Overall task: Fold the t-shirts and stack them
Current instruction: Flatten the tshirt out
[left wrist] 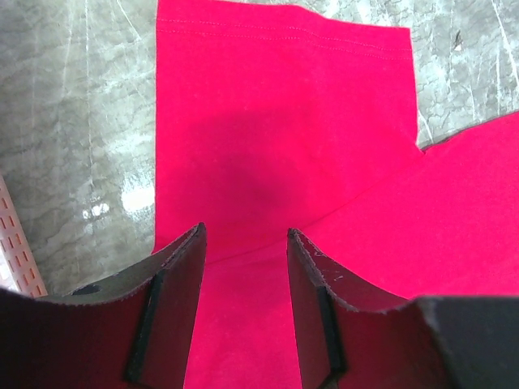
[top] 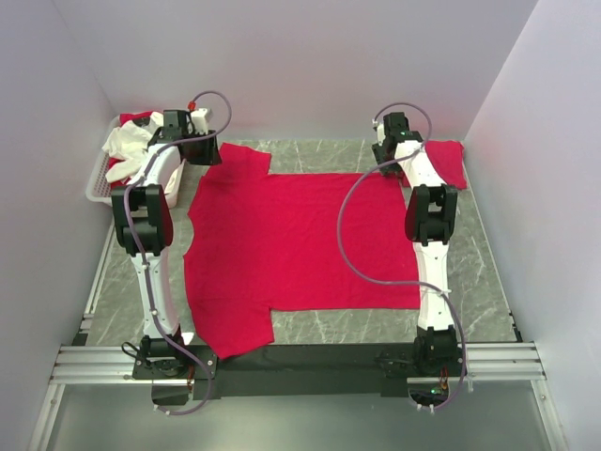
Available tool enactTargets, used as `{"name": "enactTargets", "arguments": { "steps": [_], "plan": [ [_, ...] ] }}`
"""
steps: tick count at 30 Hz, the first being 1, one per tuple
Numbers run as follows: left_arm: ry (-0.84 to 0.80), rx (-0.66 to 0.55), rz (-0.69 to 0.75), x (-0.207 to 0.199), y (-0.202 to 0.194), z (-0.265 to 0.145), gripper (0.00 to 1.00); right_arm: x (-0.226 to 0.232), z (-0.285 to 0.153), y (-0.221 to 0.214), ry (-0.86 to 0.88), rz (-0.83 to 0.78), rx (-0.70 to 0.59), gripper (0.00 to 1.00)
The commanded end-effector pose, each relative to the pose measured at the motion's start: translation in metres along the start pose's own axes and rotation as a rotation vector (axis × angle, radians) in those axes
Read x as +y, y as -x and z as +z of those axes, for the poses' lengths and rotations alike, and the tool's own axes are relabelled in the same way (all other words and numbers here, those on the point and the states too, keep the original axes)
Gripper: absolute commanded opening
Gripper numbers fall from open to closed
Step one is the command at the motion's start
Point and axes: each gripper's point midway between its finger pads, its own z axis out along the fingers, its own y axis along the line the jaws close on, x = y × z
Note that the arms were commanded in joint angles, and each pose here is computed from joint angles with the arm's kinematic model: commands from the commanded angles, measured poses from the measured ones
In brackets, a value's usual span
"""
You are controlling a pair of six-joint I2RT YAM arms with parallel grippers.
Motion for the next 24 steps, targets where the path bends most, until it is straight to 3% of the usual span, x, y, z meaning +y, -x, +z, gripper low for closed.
{"name": "enactTargets", "arguments": {
  "steps": [1,9,12,13,14,24],
  "plan": [
    [-0.012,-0.04,0.011,0.003,0.017,-0.001,0.5,0.002,-0.001,-0.004,0.007,-0.037,0.032,0.51],
    [-0.007,-0.059,0.0,0.011,0.025,-0.003,0.5,0.014,0.003,-0.017,0.045,-0.092,0.084,0.39],
    [-0.011,-0.052,-0.007,0.011,0.023,-0.003,0.5,0.017,0.003,-0.021,0.061,-0.1,0.095,0.22],
    [-0.01,-0.054,-0.008,0.013,0.023,-0.004,0.5,0.016,0.003,-0.022,0.064,-0.099,0.095,0.02],
    [-0.009,-0.057,-0.008,0.013,0.024,-0.005,0.5,0.017,0.002,-0.023,0.066,-0.104,0.096,0.0],
    [-0.029,0.007,-0.006,0.005,-0.002,-0.019,0.48,0.04,-0.022,-0.051,0.201,-0.122,0.169,0.0]
  ]
}}
